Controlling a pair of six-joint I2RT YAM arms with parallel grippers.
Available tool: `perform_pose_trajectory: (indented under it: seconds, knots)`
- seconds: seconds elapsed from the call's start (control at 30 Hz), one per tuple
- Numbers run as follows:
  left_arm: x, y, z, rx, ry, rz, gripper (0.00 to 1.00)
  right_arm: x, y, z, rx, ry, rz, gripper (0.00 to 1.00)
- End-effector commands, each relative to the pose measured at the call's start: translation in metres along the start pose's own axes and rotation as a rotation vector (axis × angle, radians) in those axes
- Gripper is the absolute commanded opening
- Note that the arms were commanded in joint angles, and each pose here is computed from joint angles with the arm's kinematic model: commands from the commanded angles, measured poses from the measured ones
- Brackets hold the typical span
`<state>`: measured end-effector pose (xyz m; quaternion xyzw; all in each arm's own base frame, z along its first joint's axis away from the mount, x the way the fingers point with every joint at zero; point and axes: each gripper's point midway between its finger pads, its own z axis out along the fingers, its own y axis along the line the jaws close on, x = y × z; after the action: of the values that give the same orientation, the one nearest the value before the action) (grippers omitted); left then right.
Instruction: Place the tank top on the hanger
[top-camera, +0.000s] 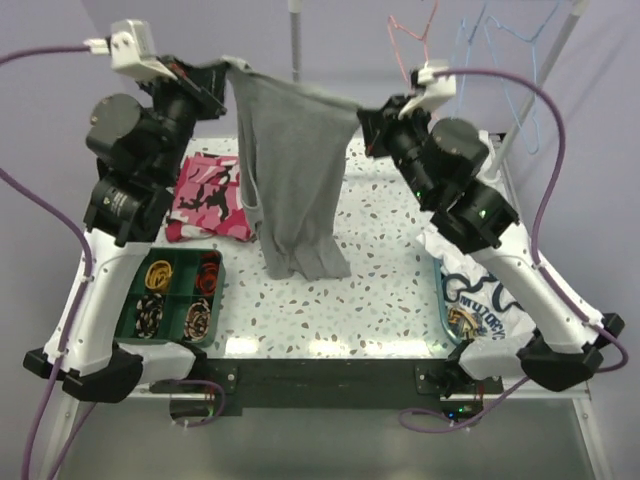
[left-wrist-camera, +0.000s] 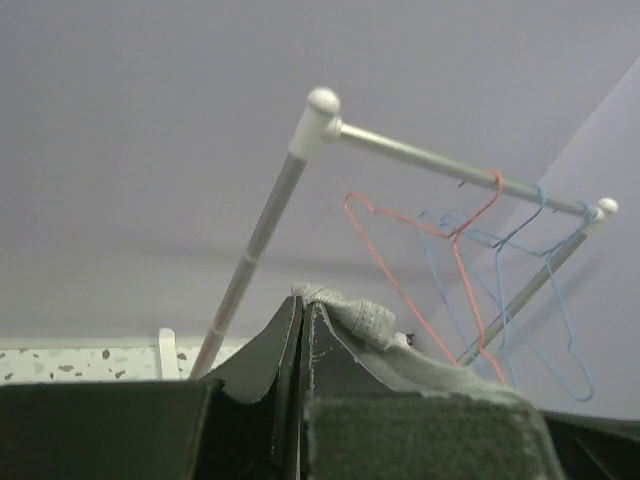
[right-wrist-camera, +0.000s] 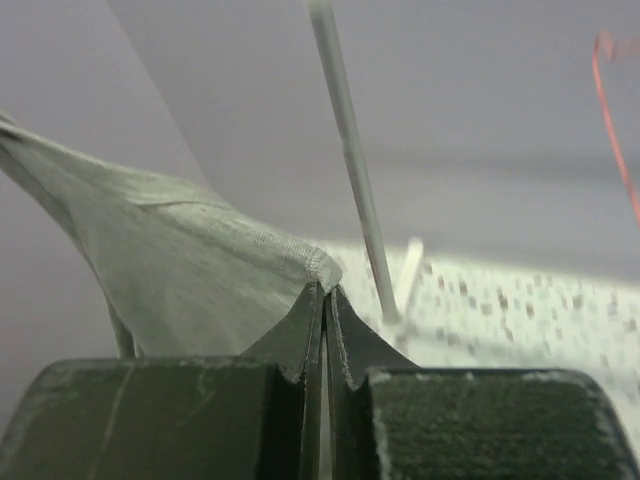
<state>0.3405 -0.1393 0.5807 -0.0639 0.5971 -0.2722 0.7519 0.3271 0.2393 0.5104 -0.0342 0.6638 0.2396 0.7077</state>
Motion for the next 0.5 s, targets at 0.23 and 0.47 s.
perform_pose_trajectory:
  seconds: [0.23,0.47]
  knots:
    - [0.377,0.132,-0.225,-0.229,0.862,-0.315,0.0,0.343,-0.084,-0.172,0.071,0.612,0.372,0.0]
    - [0.389,0.142,-0.256,-0.27,0.925,-0.293,0.0,0.378,-0.108,-0.218,0.155,0.748,0.334,0.56]
